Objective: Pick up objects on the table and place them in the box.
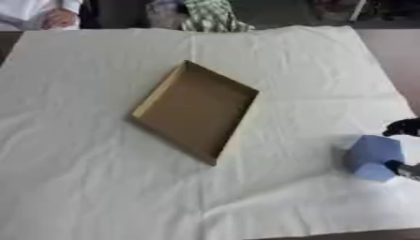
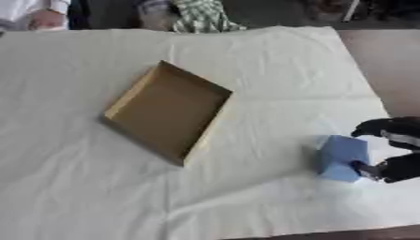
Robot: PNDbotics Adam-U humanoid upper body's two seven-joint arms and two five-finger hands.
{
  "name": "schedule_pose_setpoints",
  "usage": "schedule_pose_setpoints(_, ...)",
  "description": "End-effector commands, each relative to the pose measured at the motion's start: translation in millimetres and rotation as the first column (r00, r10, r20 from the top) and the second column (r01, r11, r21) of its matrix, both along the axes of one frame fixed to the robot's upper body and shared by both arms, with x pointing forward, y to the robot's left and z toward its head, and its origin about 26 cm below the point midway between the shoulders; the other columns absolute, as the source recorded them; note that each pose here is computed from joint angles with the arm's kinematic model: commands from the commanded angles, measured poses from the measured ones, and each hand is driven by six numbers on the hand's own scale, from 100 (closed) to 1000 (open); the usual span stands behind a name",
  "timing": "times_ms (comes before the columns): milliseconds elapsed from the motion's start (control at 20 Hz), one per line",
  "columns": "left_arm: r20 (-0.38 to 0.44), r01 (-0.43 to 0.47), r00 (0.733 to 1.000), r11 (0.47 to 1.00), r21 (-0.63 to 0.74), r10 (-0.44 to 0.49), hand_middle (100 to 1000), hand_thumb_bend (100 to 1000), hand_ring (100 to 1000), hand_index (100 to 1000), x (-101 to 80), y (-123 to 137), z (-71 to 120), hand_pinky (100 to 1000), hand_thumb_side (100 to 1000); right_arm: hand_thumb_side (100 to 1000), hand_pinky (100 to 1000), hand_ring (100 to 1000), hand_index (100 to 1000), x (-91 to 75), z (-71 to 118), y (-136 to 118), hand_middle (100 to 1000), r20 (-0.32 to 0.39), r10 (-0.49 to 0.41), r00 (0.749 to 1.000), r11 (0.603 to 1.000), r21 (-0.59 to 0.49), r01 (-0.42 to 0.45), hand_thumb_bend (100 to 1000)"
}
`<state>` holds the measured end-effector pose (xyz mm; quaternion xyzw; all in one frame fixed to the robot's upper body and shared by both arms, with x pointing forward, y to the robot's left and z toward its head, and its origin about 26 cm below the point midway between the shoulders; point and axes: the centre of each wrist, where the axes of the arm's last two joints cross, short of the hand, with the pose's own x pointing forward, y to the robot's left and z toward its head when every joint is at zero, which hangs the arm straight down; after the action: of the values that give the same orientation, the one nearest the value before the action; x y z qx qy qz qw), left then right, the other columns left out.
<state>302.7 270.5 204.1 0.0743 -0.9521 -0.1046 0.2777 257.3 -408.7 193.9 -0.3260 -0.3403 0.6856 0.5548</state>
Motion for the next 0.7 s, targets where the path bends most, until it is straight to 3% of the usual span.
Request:
schedule_pose_setpoints(50,0.028,0.004,1.000,1.000,0.015,-0.004,624,349,899,646,-1.5,-0.3,7.5,628,557,810,1000,1000,1000,1.7,9.8,-0.9,1000,0.008,0.009,1.000,1.000,-0.017,-0.009,230)
schedule_pose_setpoints(350,0.026,0.003,1.000,1.000,0.017,-0.004,624,347,899,646,-1.6,0.1,7.4,628,559,811,1000,1000,1000,2.2,12.1,-1.4,1000,0.014,0.009,1.000,1.000,-0.005,-0.009,202)
schedule_pose_setpoints(700,0.027,0.008,1.000,1.000,0.017,-0.009,625,347,900,646,-1.4,-0.7,7.8,628,560,822,1000,1000,1000,2.3,8.8,-1.4,1000,-0.029,0.022,0.999,1.000,-0.015,-0.023,214)
